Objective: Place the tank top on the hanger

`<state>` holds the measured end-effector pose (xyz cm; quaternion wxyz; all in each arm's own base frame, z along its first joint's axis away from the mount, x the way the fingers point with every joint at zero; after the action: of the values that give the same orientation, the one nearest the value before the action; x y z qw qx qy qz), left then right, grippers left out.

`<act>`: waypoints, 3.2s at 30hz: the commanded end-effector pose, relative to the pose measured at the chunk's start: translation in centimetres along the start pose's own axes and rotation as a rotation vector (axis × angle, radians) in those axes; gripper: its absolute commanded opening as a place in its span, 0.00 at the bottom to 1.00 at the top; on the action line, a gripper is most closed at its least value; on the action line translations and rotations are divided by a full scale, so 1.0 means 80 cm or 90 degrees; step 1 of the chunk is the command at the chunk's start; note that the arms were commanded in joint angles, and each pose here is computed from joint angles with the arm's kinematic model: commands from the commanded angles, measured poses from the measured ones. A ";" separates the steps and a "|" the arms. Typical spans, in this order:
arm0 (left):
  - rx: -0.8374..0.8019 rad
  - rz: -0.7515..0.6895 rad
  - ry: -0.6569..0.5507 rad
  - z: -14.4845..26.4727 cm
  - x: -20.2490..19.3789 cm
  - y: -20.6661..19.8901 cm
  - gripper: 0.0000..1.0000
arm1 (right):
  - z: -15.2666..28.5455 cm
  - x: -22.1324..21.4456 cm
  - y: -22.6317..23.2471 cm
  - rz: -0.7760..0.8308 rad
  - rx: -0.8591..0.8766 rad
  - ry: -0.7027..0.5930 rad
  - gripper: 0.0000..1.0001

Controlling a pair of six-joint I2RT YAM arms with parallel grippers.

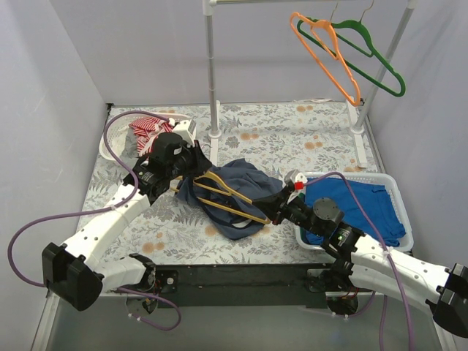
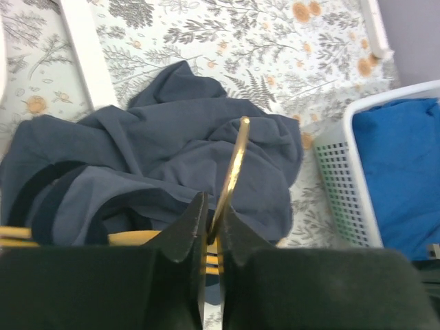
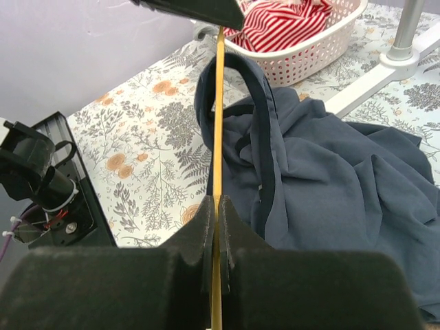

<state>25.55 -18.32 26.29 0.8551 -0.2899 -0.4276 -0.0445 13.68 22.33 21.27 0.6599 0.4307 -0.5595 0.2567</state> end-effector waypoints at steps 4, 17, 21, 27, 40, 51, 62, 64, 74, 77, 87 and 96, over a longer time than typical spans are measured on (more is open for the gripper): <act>0.051 -0.026 -0.074 0.017 0.019 -0.005 0.00 | 0.002 0.023 -0.003 -0.008 -0.039 -0.048 0.01; 0.184 -0.029 -0.121 0.033 0.029 0.014 0.00 | 0.046 0.058 -0.023 -0.091 -0.238 -0.003 0.59; 0.223 -0.003 -0.127 0.028 0.034 0.019 0.00 | 0.064 0.060 -0.016 -0.100 -0.228 0.026 0.55; 0.269 0.016 -0.133 0.015 0.042 0.024 0.00 | 0.045 -0.010 0.009 -0.164 -0.121 0.186 0.40; 0.273 0.021 -0.127 0.009 0.047 0.021 0.00 | -0.009 -0.091 0.002 -0.095 -0.272 0.299 0.46; 0.258 0.015 -0.129 0.013 0.053 0.015 0.00 | -0.051 -0.109 -0.033 -0.032 -0.399 0.333 0.54; 0.288 -0.002 -0.146 0.021 0.064 0.019 0.00 | -0.071 -0.059 -0.010 -0.033 -0.329 0.313 0.01; 0.306 -0.004 -0.157 0.024 0.068 0.021 0.00 | -0.064 -0.028 0.004 -0.047 -0.285 0.272 0.01; 0.314 -0.002 -0.181 0.041 0.082 0.018 0.00 | -0.039 -0.043 -0.037 -0.199 -0.107 0.253 0.01; 0.309 -0.003 -0.174 0.039 0.079 0.018 0.00 | -0.048 -0.056 -0.039 -0.228 -0.036 0.264 0.06; 0.298 -0.017 -0.155 0.037 0.074 0.017 0.00 | -0.026 -0.074 -0.023 -0.199 -0.253 0.309 0.46; 0.291 -0.025 -0.155 0.038 0.073 0.017 0.00 | -0.049 -0.098 0.025 -0.218 -0.293 0.264 0.36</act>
<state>27.79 -14.89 29.50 0.8558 -0.0720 -0.5070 0.0728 10.27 26.30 14.62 0.8676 0.3280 -0.3407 0.1538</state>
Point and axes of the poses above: each gripper's point midway between its finger pads, its own z axis back along the fingers, its own y axis along the line the jaws close on, x = y × z, the point moved 6 cm from there along z, back along the fingers
